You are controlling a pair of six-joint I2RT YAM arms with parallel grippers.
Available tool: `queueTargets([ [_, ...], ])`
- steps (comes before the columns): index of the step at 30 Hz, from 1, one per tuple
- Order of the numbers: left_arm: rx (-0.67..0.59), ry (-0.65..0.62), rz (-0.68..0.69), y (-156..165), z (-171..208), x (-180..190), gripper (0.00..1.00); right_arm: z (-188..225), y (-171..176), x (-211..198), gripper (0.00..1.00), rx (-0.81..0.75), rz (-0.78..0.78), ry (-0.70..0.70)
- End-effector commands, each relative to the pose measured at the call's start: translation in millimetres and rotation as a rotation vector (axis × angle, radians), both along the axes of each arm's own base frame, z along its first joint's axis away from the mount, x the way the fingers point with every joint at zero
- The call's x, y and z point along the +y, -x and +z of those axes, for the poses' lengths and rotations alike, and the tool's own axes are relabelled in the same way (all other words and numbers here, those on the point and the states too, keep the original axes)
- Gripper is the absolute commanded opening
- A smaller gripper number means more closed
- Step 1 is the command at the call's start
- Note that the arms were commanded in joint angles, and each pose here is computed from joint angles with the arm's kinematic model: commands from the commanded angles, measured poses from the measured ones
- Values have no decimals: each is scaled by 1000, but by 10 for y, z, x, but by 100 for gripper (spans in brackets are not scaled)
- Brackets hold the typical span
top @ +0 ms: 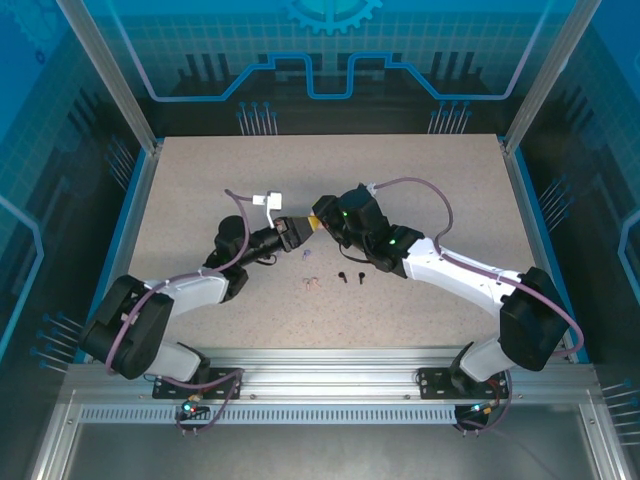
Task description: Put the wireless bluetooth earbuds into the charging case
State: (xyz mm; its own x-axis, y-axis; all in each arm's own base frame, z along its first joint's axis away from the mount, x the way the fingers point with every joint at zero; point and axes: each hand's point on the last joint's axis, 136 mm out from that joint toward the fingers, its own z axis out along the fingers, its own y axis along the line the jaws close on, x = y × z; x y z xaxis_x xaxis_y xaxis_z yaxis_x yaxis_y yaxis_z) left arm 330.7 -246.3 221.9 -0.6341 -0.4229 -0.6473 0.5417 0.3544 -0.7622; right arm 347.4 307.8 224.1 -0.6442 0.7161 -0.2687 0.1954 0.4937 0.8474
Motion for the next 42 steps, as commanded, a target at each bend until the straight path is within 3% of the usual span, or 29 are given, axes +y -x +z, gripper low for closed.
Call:
queueTargets([
  [1, -51, 20, -24, 27, 110, -47, 35, 128, -4, -36, 39, -22, -13, -28],
  [7, -52, 25, -30, 10, 129, -70, 27, 133, -1, -22, 38, -22, -9, -34],
  [17, -50, 31, -48, 20, 135, -142, 5, 164, 0, 29, 40, -30, 15, -53],
  [18, -50, 34, -48, 19, 142, -144, 2, 186, -5, 28, 43, -40, 20, -53],
  [20, -47, 40, -44, 15, 158, -140, 0, 241, -16, 0, 64, -57, 20, -50],
  [22, -40, 42, -36, 6, 169, -130, 0, 335, -36, -82, 79, -91, 16, -38],
  [28, -39, 12, -29, 17, 263, -105, 0, 621, 26, -580, 87, -197, 37, 103],
  [32, -41, -10, -39, 37, 338, -99, 0, 764, 105, -831, 87, -306, 153, 222],
  [38, -53, -17, -71, 77, 455, -119, 0, 996, 372, -694, 86, -561, 479, 325],
  [42, -59, -13, -94, 101, 510, -142, 0, 916, 433, -593, 84, -581, 576, 342],
])
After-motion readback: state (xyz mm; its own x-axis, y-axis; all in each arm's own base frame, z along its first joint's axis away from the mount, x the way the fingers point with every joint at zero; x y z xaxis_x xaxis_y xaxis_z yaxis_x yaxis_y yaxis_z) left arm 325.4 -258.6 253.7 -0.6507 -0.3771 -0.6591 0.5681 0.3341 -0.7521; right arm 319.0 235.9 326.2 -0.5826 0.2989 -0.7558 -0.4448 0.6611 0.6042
